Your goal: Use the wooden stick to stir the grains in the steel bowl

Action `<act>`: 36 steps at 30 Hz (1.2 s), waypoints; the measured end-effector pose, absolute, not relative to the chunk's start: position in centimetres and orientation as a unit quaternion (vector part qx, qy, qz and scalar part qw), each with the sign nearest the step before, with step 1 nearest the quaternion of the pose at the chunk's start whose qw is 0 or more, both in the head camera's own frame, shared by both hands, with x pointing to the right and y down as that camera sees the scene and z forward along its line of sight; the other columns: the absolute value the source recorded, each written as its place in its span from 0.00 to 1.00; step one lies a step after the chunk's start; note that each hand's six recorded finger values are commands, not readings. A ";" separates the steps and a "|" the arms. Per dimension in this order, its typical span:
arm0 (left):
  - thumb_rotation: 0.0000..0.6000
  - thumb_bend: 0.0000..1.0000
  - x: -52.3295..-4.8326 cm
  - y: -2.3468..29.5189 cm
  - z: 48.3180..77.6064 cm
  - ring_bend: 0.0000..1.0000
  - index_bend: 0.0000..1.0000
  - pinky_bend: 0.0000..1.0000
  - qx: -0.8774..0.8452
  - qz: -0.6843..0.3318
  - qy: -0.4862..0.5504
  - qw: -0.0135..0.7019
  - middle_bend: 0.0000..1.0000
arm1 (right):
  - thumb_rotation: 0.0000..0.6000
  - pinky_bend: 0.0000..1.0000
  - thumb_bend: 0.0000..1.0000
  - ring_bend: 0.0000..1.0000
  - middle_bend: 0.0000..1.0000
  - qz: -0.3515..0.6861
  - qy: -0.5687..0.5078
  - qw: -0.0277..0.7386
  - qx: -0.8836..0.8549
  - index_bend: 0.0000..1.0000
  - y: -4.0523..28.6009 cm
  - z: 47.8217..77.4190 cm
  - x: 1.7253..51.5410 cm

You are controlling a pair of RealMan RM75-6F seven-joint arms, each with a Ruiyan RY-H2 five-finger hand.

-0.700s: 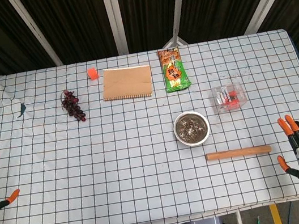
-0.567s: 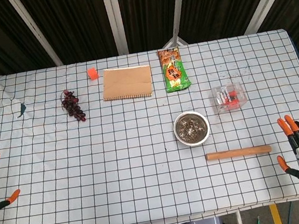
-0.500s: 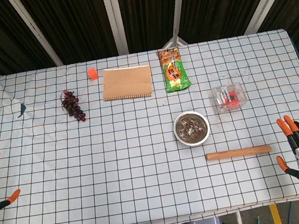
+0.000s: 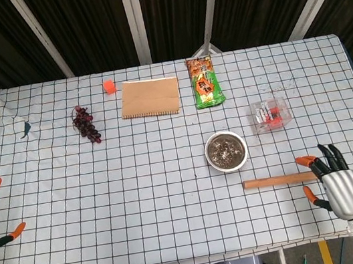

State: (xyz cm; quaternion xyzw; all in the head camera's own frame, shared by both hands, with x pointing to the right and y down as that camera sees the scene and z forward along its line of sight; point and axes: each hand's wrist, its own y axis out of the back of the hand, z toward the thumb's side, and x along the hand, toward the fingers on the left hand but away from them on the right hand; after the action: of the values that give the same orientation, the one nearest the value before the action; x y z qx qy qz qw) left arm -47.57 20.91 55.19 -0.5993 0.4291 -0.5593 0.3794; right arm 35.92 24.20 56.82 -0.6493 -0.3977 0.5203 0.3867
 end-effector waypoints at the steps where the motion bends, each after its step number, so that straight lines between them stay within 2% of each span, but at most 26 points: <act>1: 1.00 0.06 -47.5 20.9 55.2 0.00 0.00 0.00 -0.600 -0.559 0.428 0.379 0.00 | 1.00 0.00 0.39 0.09 0.35 0.522 -0.390 0.387 -0.652 0.32 24.2 57.2 35.4; 12: 1.00 0.06 -47.7 20.9 55.1 0.00 0.00 0.00 -0.602 -0.558 0.433 0.373 0.00 | 1.00 0.00 0.39 0.10 0.36 0.532 -0.336 0.383 -0.677 0.32 24.5 62.2 29.4; 18: 1.00 0.06 -47.7 20.9 55.2 0.00 0.00 0.00 -0.603 -0.560 0.432 0.369 0.00 | 1.00 0.00 0.39 0.10 0.36 0.540 -0.334 0.369 -0.678 0.32 24.1 64.2 28.1; 36: 1.00 0.06 -47.8 20.8 55.3 0.00 0.00 0.00 -0.606 -0.561 0.433 0.361 0.00 | 1.00 0.00 0.38 0.10 0.36 0.552 -0.323 0.357 -0.681 0.38 23.9 67.2 26.2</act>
State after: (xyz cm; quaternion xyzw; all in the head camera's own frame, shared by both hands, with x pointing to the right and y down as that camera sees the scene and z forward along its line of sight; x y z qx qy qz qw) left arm -47.79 20.81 55.34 -0.6060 0.4330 -0.5613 0.3609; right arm 26.21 23.86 67.17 -0.6814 -0.3227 0.5518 0.3565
